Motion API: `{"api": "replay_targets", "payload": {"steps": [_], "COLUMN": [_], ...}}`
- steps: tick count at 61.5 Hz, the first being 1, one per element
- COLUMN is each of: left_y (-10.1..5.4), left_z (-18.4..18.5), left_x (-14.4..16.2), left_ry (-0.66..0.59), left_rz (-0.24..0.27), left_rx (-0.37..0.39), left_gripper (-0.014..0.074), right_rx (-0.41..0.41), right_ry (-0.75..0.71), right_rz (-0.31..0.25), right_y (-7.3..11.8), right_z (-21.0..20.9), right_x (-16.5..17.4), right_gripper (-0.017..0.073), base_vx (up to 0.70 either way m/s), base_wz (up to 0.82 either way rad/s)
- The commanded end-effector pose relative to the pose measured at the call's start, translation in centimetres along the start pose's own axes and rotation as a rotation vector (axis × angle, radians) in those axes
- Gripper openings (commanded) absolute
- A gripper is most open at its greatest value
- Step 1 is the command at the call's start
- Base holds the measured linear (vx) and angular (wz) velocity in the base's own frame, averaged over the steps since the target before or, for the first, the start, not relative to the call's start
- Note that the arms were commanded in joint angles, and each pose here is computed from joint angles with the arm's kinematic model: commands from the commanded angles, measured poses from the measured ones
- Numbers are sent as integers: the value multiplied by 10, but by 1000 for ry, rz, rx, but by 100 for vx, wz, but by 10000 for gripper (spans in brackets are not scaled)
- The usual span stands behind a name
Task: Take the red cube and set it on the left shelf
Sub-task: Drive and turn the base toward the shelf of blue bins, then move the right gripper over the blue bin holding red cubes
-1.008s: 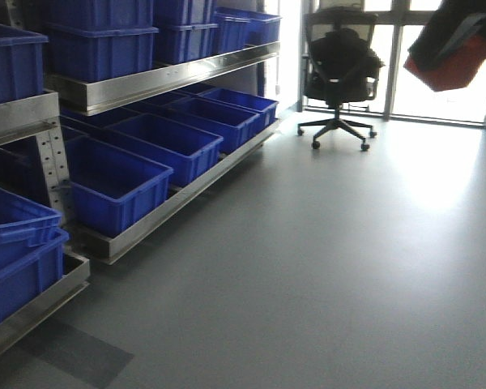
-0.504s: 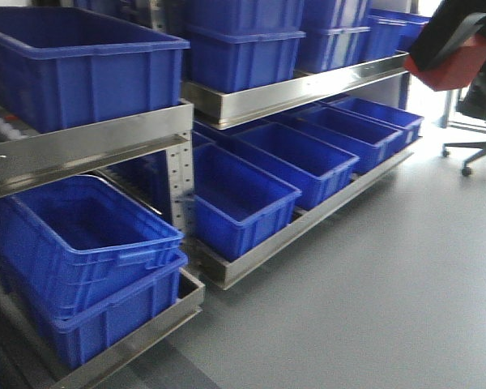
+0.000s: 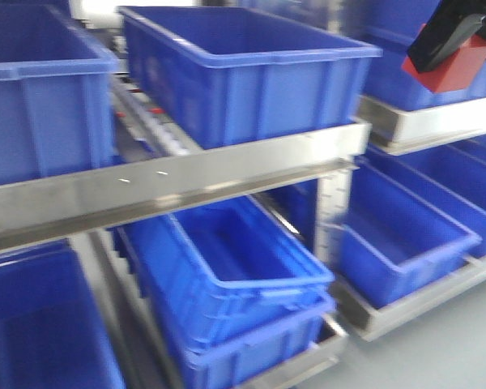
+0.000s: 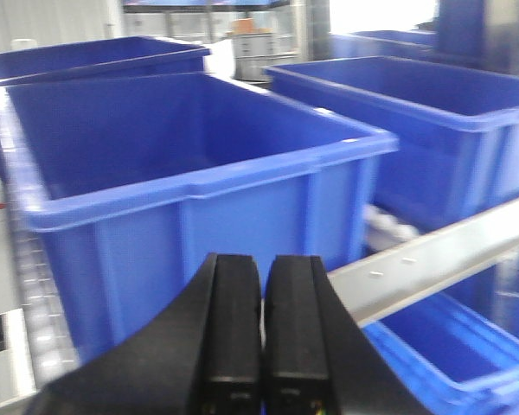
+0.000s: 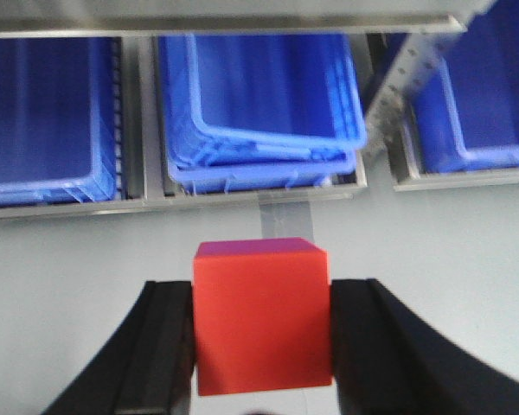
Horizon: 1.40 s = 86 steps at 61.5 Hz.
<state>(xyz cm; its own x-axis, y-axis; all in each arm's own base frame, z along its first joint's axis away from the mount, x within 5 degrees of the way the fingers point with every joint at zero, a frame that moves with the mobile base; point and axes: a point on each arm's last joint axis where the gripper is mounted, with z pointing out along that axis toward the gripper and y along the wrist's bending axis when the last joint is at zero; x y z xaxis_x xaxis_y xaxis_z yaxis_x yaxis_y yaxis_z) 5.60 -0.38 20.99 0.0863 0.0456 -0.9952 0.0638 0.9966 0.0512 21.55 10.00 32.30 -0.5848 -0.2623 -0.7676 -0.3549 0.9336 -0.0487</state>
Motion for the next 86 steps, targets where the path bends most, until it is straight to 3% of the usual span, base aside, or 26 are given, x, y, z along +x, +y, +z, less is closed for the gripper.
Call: {"api": "replay_targets", "payload": {"steps": [1,56,86], "left_y": [1,1,1], "left_z": [1,1,1], "left_x": [0,0,0], "left_ry": [-54,-54,-54], "left_rz": [-5,-5,-5], "left_rx": [-7,-7,-7], "left_gripper": [106,106,106], "right_rx": [-6,-6,-6], "right_ry": [-116,-116,-116], "right_rz": [-11,-11,-11], "right_y": [-1,-1,-1], "right_z": [-12,-12,-12], "right_x": [-17,-17,-17], "right_gripper": [59,59,59], "base_vx": [27,17,5], "base_wz": [59,43,13]}}
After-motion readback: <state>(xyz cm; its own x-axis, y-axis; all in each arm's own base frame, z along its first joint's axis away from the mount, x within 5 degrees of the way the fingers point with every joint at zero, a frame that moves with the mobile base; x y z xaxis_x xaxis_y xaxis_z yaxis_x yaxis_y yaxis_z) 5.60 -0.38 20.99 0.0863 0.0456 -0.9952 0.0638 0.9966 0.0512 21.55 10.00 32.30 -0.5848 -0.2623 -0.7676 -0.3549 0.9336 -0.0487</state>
